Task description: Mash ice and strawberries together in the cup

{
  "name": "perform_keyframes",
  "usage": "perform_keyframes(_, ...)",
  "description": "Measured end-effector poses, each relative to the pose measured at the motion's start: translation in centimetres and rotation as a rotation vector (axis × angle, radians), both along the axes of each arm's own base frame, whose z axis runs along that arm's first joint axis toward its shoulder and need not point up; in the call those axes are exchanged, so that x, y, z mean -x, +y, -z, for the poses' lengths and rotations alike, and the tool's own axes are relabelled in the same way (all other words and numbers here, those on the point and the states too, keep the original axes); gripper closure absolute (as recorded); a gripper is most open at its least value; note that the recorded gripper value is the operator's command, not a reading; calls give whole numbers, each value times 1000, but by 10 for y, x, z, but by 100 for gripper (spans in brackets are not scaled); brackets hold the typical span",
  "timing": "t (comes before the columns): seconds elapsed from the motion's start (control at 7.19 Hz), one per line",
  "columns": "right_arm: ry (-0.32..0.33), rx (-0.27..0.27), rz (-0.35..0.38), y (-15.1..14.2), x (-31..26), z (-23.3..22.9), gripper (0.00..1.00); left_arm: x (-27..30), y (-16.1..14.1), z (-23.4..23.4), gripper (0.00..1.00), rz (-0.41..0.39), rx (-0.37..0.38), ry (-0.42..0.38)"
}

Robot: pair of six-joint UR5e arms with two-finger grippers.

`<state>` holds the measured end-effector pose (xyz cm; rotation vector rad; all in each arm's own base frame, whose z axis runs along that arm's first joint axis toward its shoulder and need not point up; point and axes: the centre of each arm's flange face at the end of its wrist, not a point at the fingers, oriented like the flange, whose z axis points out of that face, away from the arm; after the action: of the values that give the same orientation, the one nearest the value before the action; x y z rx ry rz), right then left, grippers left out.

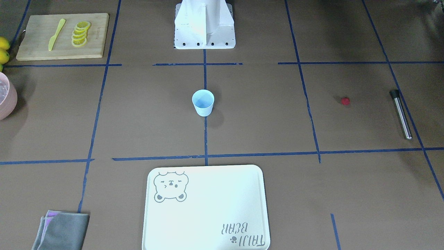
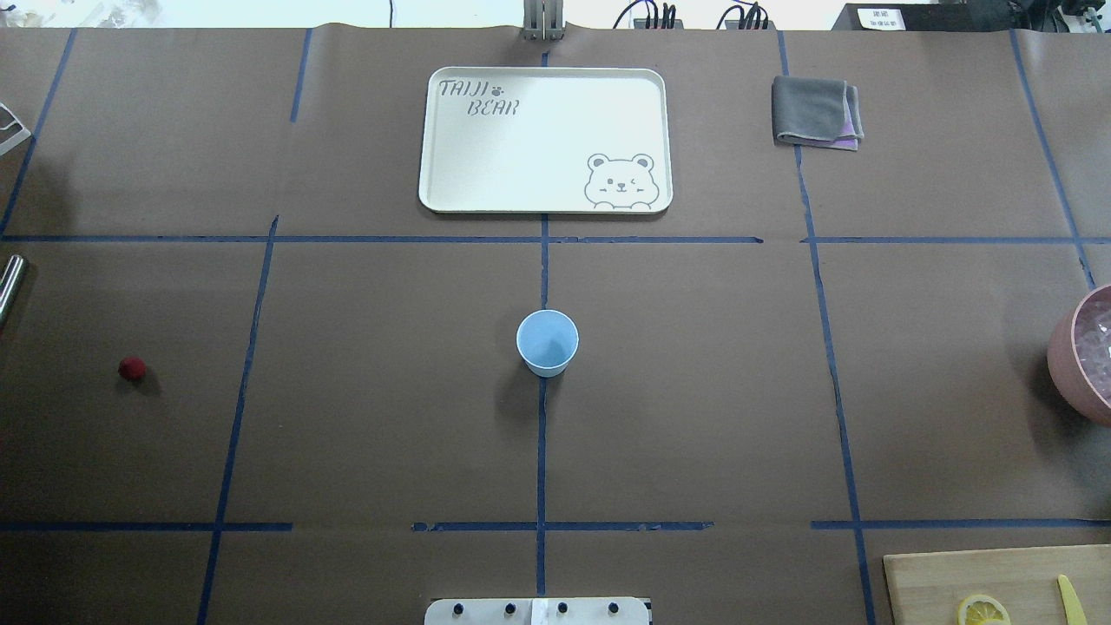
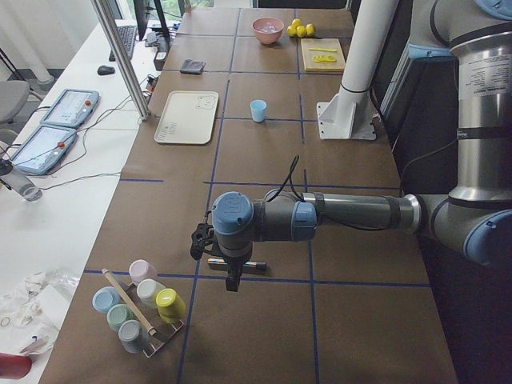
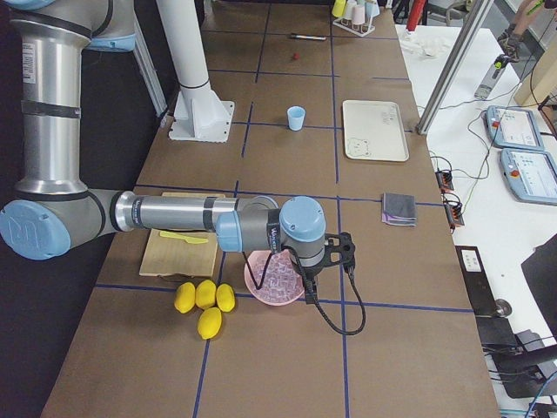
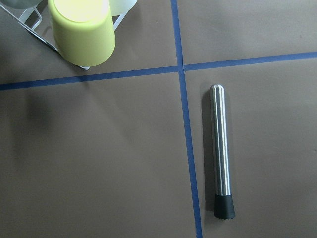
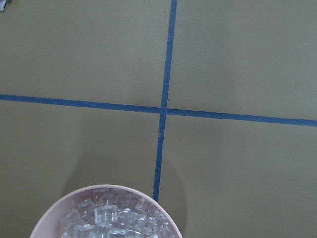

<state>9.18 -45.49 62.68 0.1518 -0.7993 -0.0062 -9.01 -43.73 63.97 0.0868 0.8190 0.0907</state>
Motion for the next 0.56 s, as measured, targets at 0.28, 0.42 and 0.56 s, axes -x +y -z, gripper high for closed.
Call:
perform_keyframes(0.28,-9,-10,55,-8,30,10,1,0,0,2,0,1,-3,2)
perform_keyframes(0.42,-8,-36,91,-10,47,15,3,0,0,2,0,0,-4,3)
perform_keyframes(0.56,-5,-75,115,-7,56,17,8,0,0,3,0,0,-6,3)
